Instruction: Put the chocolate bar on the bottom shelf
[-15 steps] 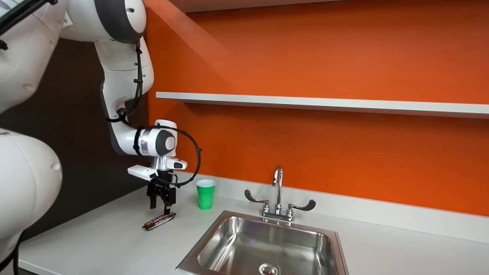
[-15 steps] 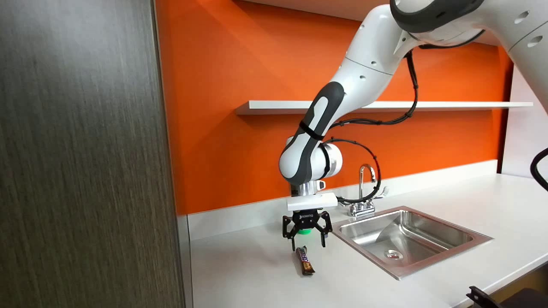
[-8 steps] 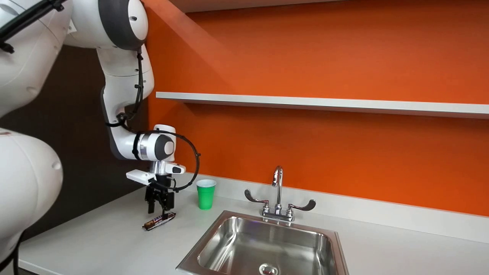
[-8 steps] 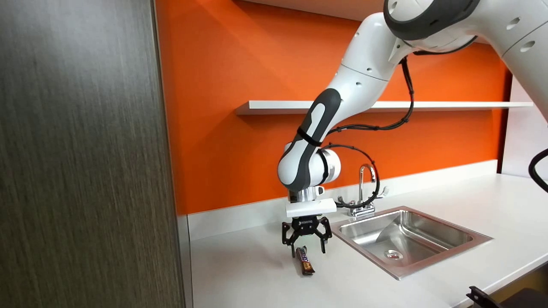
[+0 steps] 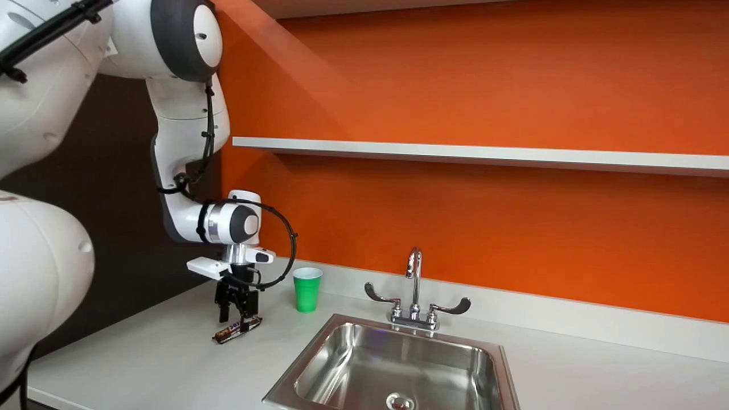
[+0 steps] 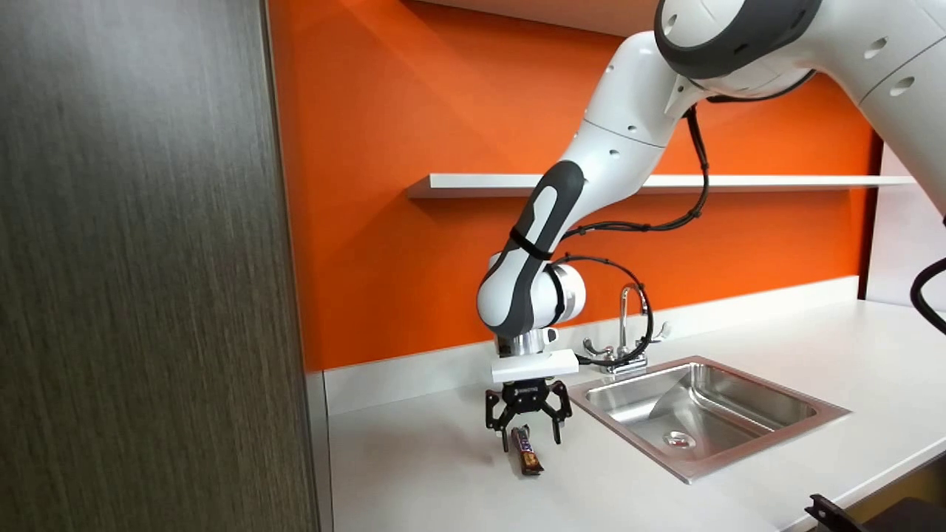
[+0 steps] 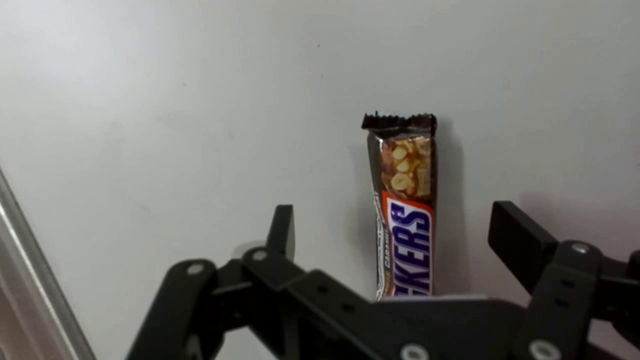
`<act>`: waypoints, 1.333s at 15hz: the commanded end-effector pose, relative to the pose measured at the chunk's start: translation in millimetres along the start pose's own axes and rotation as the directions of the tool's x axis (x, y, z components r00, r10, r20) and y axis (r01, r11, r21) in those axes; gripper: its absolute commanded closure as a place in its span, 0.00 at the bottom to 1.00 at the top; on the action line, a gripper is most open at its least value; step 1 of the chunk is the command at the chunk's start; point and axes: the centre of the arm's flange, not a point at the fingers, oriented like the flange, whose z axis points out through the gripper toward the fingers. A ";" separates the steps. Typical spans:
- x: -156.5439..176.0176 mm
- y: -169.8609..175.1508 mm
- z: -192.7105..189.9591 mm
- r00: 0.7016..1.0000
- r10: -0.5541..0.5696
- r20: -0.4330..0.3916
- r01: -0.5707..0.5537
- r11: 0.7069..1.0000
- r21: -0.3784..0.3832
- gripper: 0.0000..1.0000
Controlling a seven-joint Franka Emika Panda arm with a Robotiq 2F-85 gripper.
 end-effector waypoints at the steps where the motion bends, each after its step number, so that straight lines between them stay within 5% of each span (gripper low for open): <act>1: 5.6 -5.1 3.2 1.000 0.028 -0.010 -0.028 1.000 0.006 0.00; 9: 11.9 -2.5 6.0 0.999 0.045 -0.013 -0.045 0.999 0.008 0.04; 10: 12.5 -2.5 6.1 0.999 0.046 -0.013 -0.046 0.999 0.009 0.26; 12: 13.8 -2.7 6.5 0.999 0.047 -0.013 -0.047 0.999 0.013 0.33; 20: 14.0 -9.9 17.0 1.000 0.030 0.004 -0.030 0.999 0.017 0.97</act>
